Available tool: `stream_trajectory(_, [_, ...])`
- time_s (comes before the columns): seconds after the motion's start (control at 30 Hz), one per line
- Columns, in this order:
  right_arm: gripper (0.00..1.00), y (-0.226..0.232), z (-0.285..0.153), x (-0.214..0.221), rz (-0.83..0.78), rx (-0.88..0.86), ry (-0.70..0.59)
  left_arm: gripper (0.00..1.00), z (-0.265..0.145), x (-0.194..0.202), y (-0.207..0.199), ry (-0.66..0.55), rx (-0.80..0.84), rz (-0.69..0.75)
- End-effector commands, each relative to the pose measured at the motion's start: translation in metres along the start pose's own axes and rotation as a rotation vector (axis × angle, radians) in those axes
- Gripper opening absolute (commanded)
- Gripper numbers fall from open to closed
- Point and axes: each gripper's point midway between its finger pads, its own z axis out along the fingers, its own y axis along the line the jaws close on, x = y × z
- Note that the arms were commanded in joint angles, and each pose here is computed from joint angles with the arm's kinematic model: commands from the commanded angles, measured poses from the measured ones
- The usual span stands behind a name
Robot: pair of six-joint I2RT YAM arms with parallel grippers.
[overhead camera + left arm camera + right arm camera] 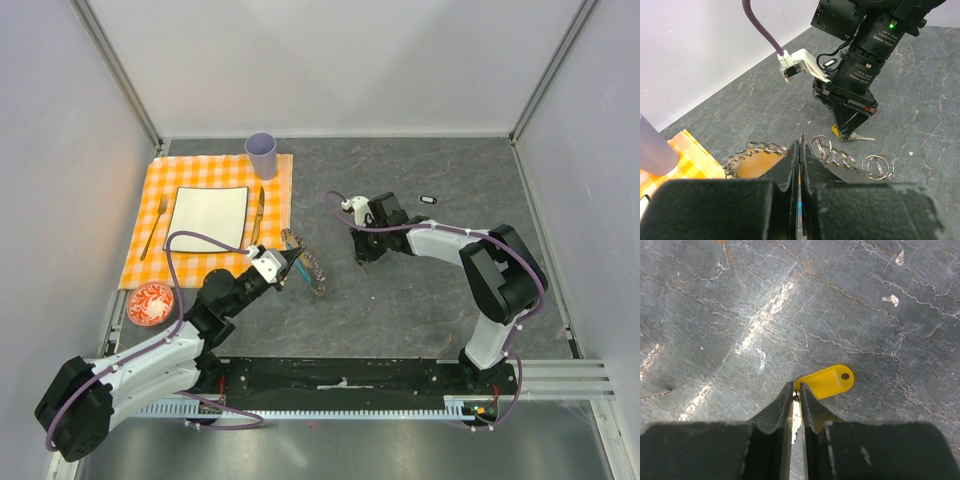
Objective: Put the keys on the keyring
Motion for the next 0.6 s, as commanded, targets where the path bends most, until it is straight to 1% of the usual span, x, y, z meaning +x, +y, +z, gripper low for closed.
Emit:
stream_trajectory(0.0, [0.15, 0.0074, -0.0085, -0.0066, -0.009, -0.026, -0.025, 0.02, 0.0023, -0.0308, 0.0057, -0.111, -0.018, 0.037])
stream_trajectory(0.23, [0.16, 0.0109, -0.0119, -0.0063, -0.017, -0.039, -0.025, 0.02, 0.0023, -0.0309, 0.0054, -0.112, -0.016, 0.038])
stream_trajectory(0.57, [0.17, 0.0061, -0.0161, -0.0013, -0.027, -0.009, -0.014, 0.02, 0.0018, -0.0329, 0.0053, -0.118, -0.015, 0.039])
